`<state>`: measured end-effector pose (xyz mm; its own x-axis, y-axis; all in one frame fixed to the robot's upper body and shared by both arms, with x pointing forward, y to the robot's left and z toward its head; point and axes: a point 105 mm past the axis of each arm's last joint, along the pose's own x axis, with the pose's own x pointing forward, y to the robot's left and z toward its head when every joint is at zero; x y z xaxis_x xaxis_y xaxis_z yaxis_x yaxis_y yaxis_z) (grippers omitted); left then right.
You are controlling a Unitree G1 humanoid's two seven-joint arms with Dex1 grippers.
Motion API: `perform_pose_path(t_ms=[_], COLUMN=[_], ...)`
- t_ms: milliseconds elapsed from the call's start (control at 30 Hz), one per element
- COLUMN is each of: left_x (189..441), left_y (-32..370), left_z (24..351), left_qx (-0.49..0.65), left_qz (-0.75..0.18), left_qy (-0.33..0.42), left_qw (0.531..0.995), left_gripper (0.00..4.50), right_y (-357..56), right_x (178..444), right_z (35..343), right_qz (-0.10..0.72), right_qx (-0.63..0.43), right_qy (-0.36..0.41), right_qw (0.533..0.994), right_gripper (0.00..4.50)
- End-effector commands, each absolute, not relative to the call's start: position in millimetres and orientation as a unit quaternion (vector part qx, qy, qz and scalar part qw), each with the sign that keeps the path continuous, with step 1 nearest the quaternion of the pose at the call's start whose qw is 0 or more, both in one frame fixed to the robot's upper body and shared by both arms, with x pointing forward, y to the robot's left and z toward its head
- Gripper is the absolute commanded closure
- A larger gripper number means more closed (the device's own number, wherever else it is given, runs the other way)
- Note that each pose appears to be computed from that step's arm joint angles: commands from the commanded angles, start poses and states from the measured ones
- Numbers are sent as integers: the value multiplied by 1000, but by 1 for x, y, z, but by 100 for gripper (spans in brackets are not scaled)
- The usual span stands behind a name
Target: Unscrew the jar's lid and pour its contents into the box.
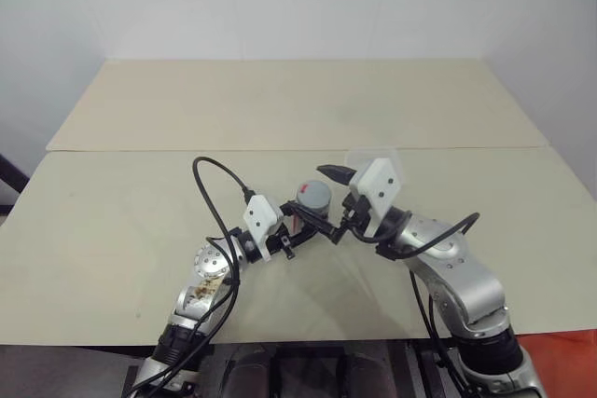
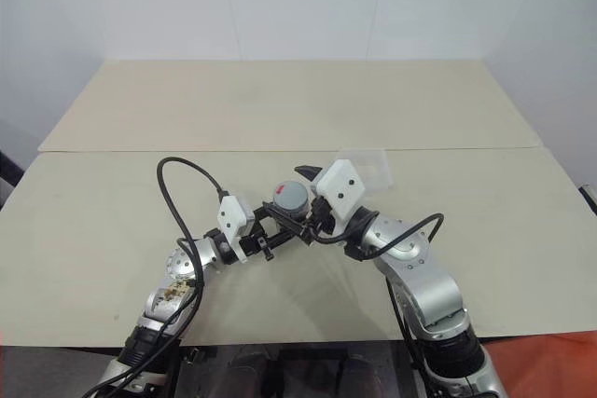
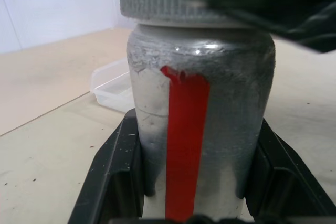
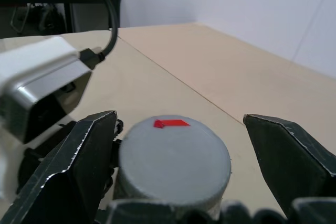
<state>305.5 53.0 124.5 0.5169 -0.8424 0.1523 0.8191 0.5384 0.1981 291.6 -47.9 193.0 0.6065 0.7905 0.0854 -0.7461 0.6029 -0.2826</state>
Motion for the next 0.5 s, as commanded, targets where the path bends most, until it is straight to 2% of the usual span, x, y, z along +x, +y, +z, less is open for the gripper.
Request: perform_pose_path(t_ms=[33, 500], left_x=[303, 307], left_y=[53, 56], left_z=[134, 133], left_qx=[54, 61], left_qz=[-476, -475], left_qy=[-140, -140], left_qw=[866, 867], left_gripper=[253, 253], right_y=[-52, -81], right_x=[291, 283], right_z=[207, 200], right_qz=[418, 393], right_qx=[-115, -128], right_qy=[-135, -114], right_qw=[891, 904], right_gripper=[0, 0])
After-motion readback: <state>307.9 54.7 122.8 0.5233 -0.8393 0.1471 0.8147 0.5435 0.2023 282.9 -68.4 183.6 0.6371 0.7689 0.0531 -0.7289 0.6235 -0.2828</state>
